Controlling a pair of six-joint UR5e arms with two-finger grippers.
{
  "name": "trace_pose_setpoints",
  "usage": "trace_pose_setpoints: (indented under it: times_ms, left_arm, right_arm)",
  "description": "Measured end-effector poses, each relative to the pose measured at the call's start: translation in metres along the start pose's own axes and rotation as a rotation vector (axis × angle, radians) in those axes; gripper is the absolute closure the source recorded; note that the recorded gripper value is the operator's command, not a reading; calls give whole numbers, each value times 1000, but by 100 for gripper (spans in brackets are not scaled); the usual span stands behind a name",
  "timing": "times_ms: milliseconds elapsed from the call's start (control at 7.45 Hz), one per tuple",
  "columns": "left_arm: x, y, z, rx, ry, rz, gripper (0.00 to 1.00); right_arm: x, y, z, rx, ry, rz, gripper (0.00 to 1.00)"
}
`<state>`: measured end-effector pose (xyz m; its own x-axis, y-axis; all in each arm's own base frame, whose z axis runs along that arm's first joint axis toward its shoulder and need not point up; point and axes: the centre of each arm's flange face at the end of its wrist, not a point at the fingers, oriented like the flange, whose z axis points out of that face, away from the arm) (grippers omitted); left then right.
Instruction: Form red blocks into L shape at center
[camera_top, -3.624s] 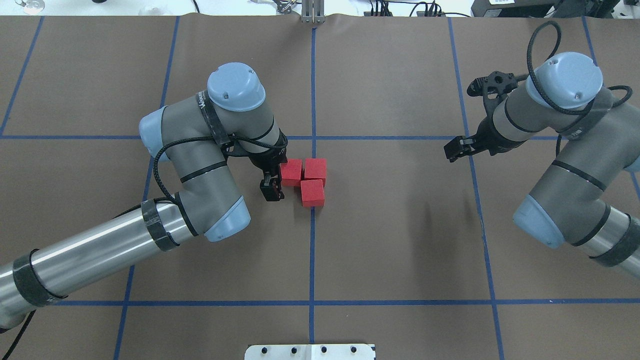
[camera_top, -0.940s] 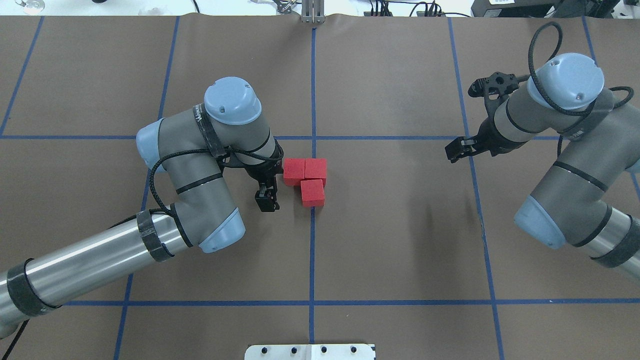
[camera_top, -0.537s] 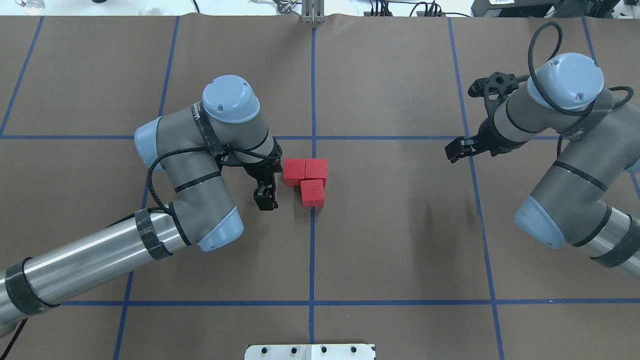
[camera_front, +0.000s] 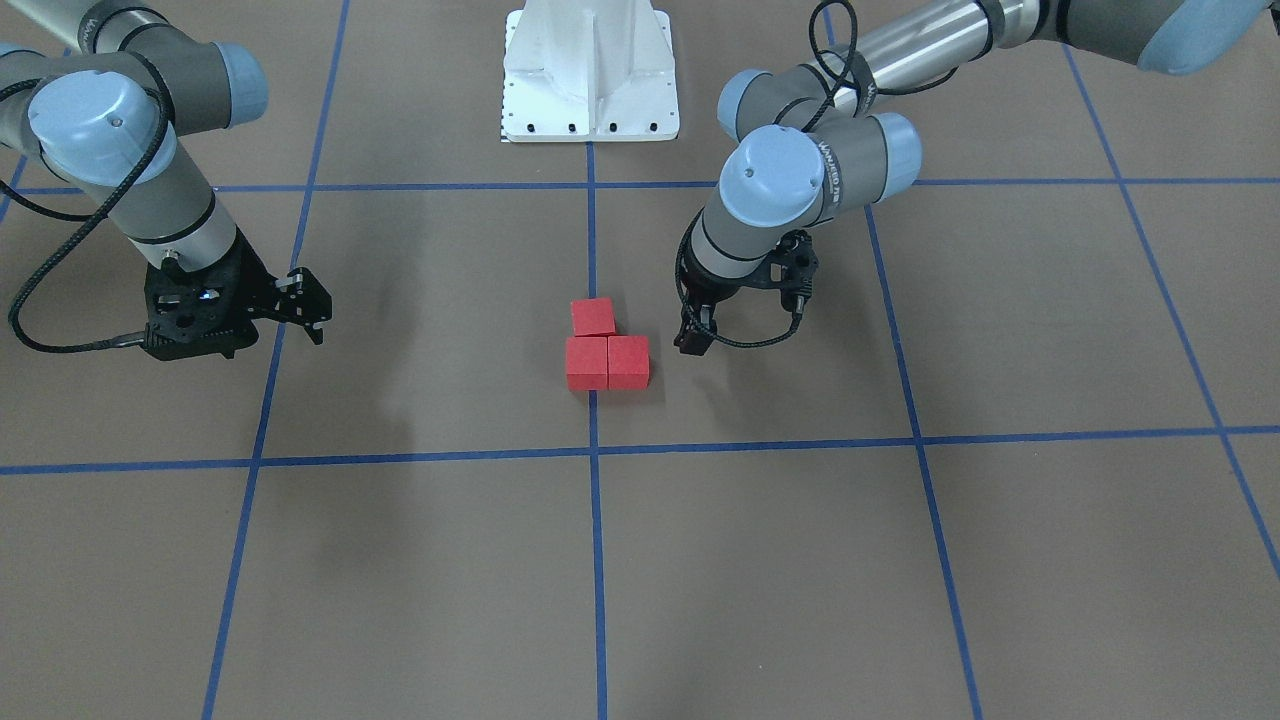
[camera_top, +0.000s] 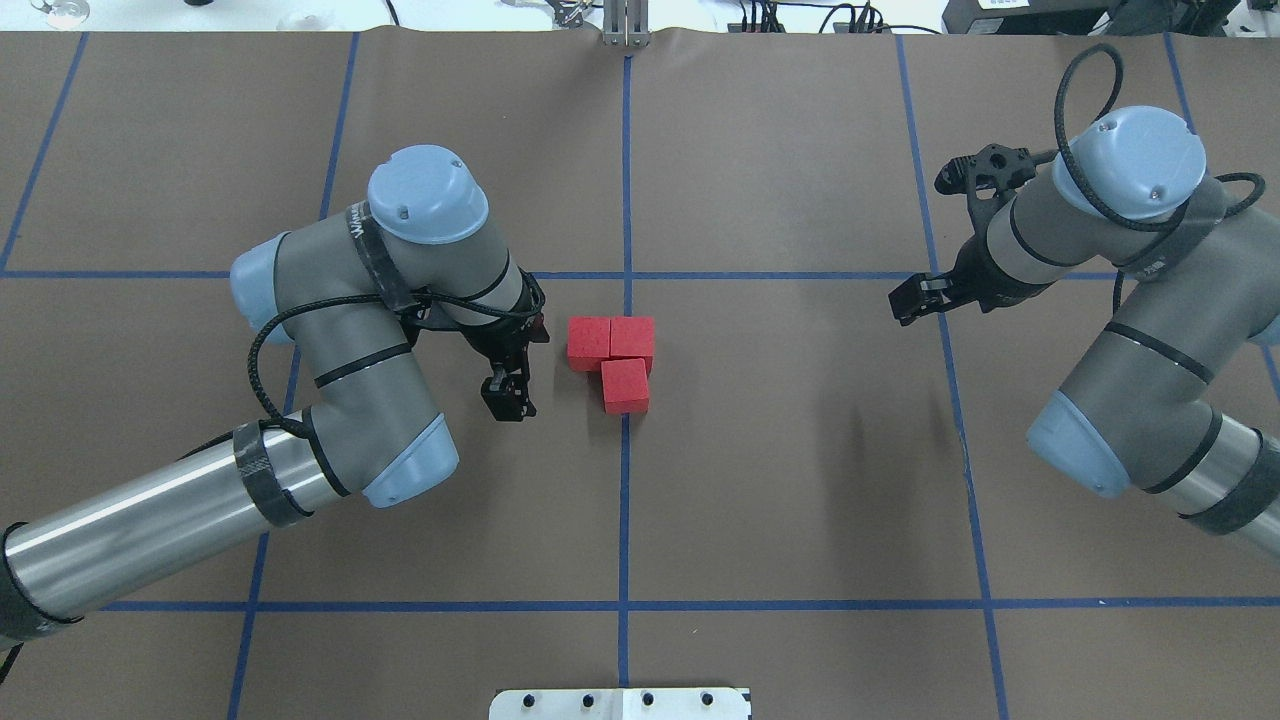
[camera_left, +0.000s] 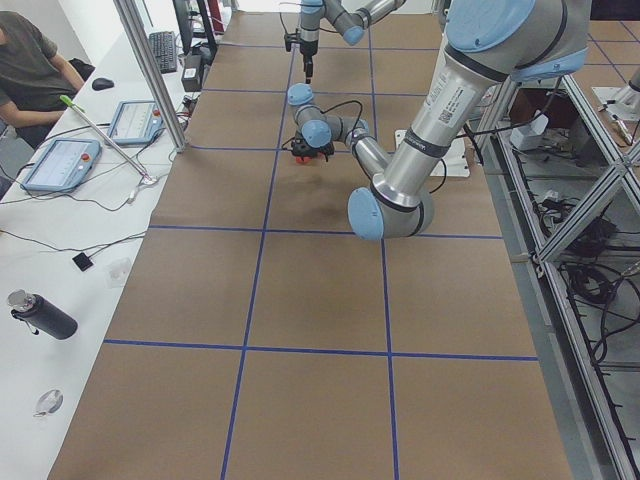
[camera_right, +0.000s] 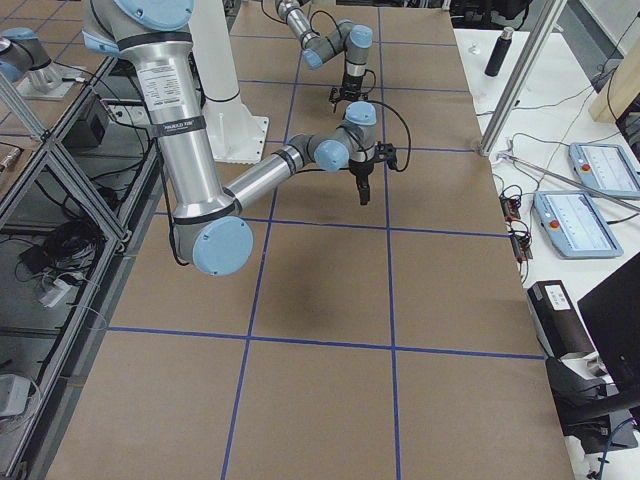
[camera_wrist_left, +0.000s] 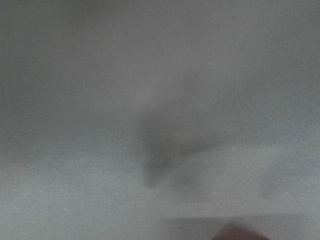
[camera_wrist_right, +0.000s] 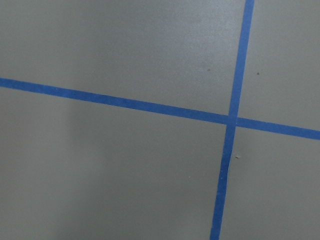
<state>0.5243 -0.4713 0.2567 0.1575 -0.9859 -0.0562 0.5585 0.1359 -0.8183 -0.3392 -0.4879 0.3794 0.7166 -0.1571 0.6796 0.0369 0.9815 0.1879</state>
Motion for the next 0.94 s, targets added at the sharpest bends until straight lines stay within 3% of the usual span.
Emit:
trace_pose_setpoints:
  times_ms: [537,940]
  left_arm:
    - [-41,-63,-41,-9,40,243,0]
    - [-73,-142,-90,36,91,528,0]
  right_arm:
    - [-12,-3,-8,13,-20,46,0]
    - [-14,2,-25,25,-46,45,0]
